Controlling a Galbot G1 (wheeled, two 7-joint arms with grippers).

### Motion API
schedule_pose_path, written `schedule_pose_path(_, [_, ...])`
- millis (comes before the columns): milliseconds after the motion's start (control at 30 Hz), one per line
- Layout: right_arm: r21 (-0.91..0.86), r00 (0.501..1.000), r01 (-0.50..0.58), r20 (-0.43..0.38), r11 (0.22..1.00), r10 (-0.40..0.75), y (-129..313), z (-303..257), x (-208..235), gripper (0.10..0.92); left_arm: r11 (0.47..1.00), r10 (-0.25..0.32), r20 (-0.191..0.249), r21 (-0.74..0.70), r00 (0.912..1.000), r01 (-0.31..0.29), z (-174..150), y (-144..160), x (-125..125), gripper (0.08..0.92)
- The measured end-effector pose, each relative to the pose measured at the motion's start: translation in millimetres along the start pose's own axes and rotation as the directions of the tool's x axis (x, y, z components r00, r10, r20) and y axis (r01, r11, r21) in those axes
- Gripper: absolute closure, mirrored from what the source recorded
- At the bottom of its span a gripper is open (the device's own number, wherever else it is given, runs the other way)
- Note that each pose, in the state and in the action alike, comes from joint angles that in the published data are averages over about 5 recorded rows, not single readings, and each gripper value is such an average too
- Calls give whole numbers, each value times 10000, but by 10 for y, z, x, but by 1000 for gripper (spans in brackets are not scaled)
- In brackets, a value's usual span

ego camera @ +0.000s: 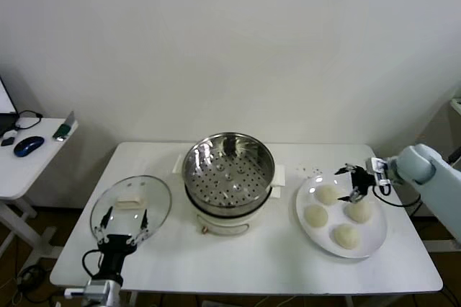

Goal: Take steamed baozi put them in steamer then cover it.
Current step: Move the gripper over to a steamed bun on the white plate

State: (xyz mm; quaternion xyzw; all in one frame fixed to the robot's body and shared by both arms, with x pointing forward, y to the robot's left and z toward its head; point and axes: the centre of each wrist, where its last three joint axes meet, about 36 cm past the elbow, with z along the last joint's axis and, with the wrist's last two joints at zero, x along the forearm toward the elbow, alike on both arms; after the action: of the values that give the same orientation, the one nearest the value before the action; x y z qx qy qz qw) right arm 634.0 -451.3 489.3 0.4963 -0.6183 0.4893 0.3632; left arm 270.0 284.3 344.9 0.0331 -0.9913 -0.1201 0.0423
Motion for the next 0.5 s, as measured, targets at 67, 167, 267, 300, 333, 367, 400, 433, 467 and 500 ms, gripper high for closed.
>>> schedule_pose_path(67, [85, 9992, 320, -222, 9995, -318, -63, -46, -67, 200, 10000, -31, -19, 7, 10000, 31, 1, -4, -11, 177])
schedule_pose_path(167, [177, 9962, 719, -501, 9973, -710, -145, -117, -171, 200, 10000, -73, -45, 16, 10000, 73, 3, -9, -24, 177])
schedule_pose_path(267, [235, 9924, 1000, -739, 9947, -981, -216, -183, -263, 200, 9999, -107, -76, 2, 9999, 107, 8, -7, -31, 177])
schedule_pose_path(300, [250, 9911, 1076, -812, 9939, -1053, -236, -202, -291, 200, 9999, -120, -86, -4, 9999, 120, 10, -5, -33, 177])
schedule_pose_path(333, [268, 9898, 1150, -882, 9930, -1122, -254, -222, -319, 200, 9999, -134, -94, -11, 9999, 133, 13, -1, -35, 177])
schedule_pose_path(367, [288, 9884, 1218, -948, 9921, -1186, -270, -240, -347, 200, 9999, -146, -102, -19, 9998, 146, 16, 3, -38, 177])
schedule_pose_path(400, [309, 9871, 1279, -1011, 9913, -1242, -283, -257, -375, 200, 9999, -157, -111, -28, 9998, 157, 20, 7, -41, 177])
schedule_pose_path(433, [330, 9858, 1334, -1074, 9905, -1292, -296, -274, -403, 200, 9999, -167, -120, -37, 9998, 167, 24, 12, -43, 177])
schedule_pose_path(467, [350, 9846, 1380, -1131, 9898, -1332, -309, -290, -428, 200, 9998, -176, -128, -45, 9998, 175, 28, 15, -46, 177])
schedule_pose_path(500, [372, 9835, 1419, -1184, 9892, -1366, -322, -305, -452, 200, 9998, -183, -133, -50, 9997, 183, 31, 18, -49, 177])
